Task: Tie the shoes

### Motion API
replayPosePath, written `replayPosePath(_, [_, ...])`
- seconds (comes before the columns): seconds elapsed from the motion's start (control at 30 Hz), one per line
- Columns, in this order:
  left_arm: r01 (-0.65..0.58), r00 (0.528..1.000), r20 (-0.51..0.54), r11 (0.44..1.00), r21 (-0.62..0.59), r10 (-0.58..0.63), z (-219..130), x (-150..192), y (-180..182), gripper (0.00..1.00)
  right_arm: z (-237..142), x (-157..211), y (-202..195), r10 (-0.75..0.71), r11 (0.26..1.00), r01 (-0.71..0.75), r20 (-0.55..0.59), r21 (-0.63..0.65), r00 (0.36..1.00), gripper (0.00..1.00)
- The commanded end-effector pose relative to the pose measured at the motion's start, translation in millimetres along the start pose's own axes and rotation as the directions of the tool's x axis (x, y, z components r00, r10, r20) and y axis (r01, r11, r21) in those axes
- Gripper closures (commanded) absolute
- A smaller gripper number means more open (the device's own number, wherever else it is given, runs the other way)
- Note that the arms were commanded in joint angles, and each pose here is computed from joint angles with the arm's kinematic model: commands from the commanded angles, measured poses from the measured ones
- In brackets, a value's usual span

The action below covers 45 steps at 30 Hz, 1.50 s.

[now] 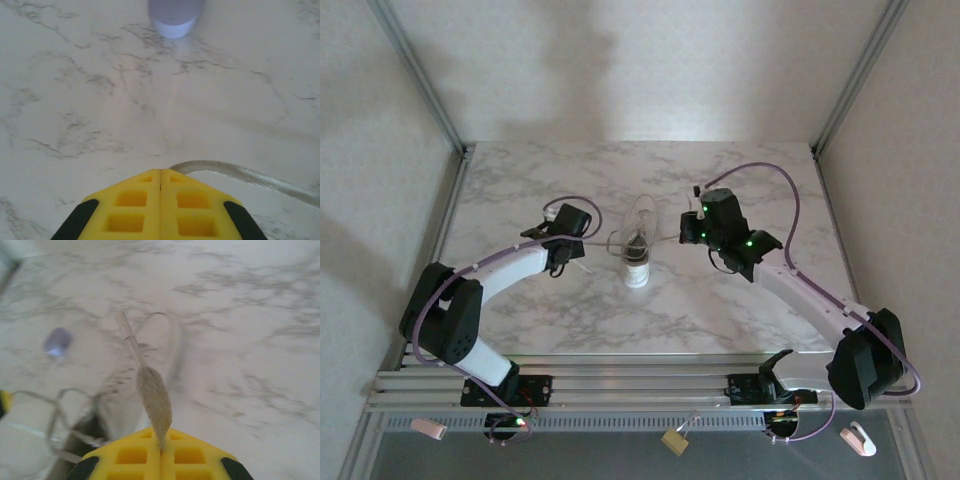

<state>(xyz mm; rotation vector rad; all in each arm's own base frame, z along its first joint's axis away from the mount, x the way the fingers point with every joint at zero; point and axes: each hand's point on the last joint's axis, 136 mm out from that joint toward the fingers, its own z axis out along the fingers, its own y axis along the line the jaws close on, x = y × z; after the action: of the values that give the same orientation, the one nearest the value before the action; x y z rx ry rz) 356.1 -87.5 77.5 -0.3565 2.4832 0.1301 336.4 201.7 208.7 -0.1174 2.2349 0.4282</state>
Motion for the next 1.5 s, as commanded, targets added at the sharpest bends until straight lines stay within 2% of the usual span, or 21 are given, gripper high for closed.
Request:
replayPosePath(0.0, [0.014, 1.000, 0.012, 0.997, -0.077, -0.013, -1.6, 1.9, 21.8, 1.00, -17.5, -1.3, -55.0, 0.013, 0.964, -0.017, 0.015, 0.266, 1.000, 1.00])
replayPosePath(0.2, [0.053, 0.998, 0.036, 0.992, -0.113, -0.049, -3.3, -6.6, 38.1, 1.00, -36.9, 8.4, -110.3, 0.021, 0.894, -0.022, 0.007, 0.449, 1.000, 1.00])
replayPosePath(0.37, [0.064, 0.997, 0.050, 0.991, -0.117, -0.058, -5.2, -15.1, 40.7, 1.00, -48.8, 15.1, -144.1, 0.050, 0.848, -0.044, 0.002, 0.529, 0.999, 1.00])
replayPosePath(0.57, [0.070, 0.995, 0.077, 0.986, -0.149, -0.059, -2.6, -32.7, 50.6, 1.00, -48.5, 21.9, -162.4, 0.086, 0.855, -0.078, 0.007, 0.513, 0.996, 1.00])
replayPosePath(0.93, [0.136, 0.976, 0.184, 0.984, -0.118, -0.113, -28.3, -83.7, 62.5, 1.00, -71.1, -7.8, -183.8, 0.118, 0.833, -0.156, 0.105, 0.532, 0.987, 1.00])
replayPosePath(1.13, [0.126, 0.980, 0.172, 0.983, -0.131, -0.102, -17.5, -87.6, 64.5, 1.00, -69.8, -11.6, -202.3, 0.130, 0.791, -0.163, 0.098, 0.590, 0.987, 1.00])
replayPosePath(1.47, [0.112, 0.988, 0.125, 0.979, -0.173, -0.091, 7.9, -76.0, 71.1, 1.00, -61.6, 20.7, -251.8, 0.245, 0.670, -0.184, 0.020, 0.720, 0.969, 1.00])
